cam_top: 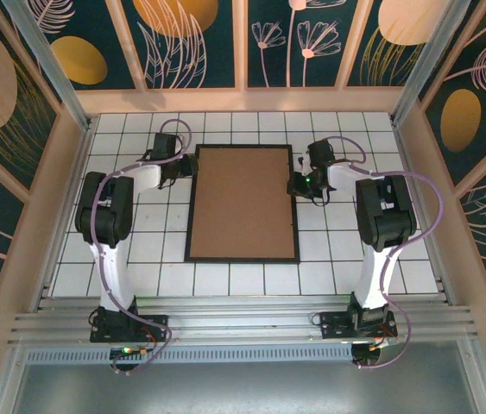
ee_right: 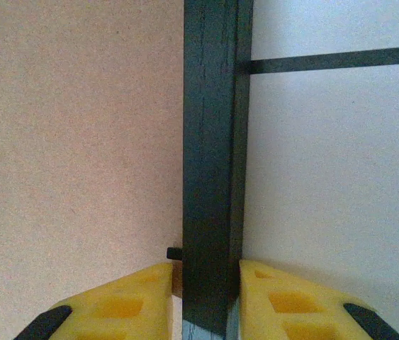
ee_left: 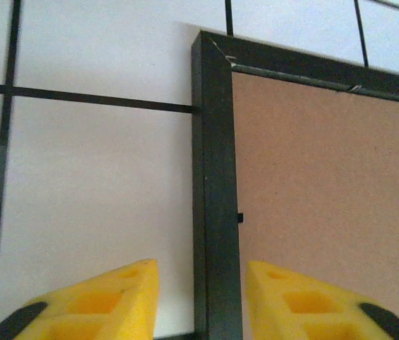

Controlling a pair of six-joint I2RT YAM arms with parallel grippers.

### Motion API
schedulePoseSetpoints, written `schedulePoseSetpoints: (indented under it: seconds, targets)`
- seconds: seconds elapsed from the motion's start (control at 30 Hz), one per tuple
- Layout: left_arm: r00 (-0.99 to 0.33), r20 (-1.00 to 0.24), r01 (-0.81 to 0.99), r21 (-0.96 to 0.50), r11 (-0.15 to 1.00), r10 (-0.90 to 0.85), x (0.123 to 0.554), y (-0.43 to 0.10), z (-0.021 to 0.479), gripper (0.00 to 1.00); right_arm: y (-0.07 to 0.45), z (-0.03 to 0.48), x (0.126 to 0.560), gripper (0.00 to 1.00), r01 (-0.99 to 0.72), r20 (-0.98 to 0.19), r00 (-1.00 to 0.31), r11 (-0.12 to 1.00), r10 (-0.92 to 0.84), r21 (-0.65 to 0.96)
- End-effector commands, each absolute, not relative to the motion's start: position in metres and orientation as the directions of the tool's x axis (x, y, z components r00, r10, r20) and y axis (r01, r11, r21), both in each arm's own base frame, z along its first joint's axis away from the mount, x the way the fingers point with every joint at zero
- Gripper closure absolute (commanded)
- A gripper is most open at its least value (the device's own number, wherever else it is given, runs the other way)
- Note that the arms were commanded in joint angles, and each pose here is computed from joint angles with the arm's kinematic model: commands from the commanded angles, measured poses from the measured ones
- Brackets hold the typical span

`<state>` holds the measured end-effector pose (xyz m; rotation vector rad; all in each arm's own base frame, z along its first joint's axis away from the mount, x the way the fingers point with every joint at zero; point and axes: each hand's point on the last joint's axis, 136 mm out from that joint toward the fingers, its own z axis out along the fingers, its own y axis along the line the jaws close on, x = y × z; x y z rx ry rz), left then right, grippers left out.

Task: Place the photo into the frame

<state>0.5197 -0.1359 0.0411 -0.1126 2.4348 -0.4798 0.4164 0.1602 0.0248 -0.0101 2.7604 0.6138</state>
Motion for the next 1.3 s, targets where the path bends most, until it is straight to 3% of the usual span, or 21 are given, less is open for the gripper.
schedulePoseSetpoints:
  seconds: [0.0, 0.2, 0.53, 1.27]
  targets:
    - [-0.828, -0.535, 0.044, -0.362, 0.931, -0.169, 0.52, -0.138, 0.027, 0.66, 0.153, 0.008, 0.41, 0.73, -0.08, -0.282, -0.959, 0.93, 0.026, 0.357]
    - [-0.843, -0.516, 0.049, -0.357, 0.933, -0.153, 0.526, -0.141, 0.016, 0.72, 0.153, 0.008, 0.41, 0.73, -0.085, -0.283, -0.959, 0.93, 0.021, 0.357]
    - [-0.876, -0.47, 0.077, -0.353, 0.933, -0.106, 0.517, -0.145, -0.004, 0.72, 0.152, 0.007, 0.41, 0.74, -0.088, -0.279, -0.96, 0.93, 0.016, 0.356]
    - [-0.914, -0.394, 0.174, -0.17, 0.97, 0.095, 0.499, -0.168, -0.033, 0.62, 0.157, -0.005, 0.405, 0.75, -0.119, -0.258, -0.965, 0.942, -0.036, 0.314]
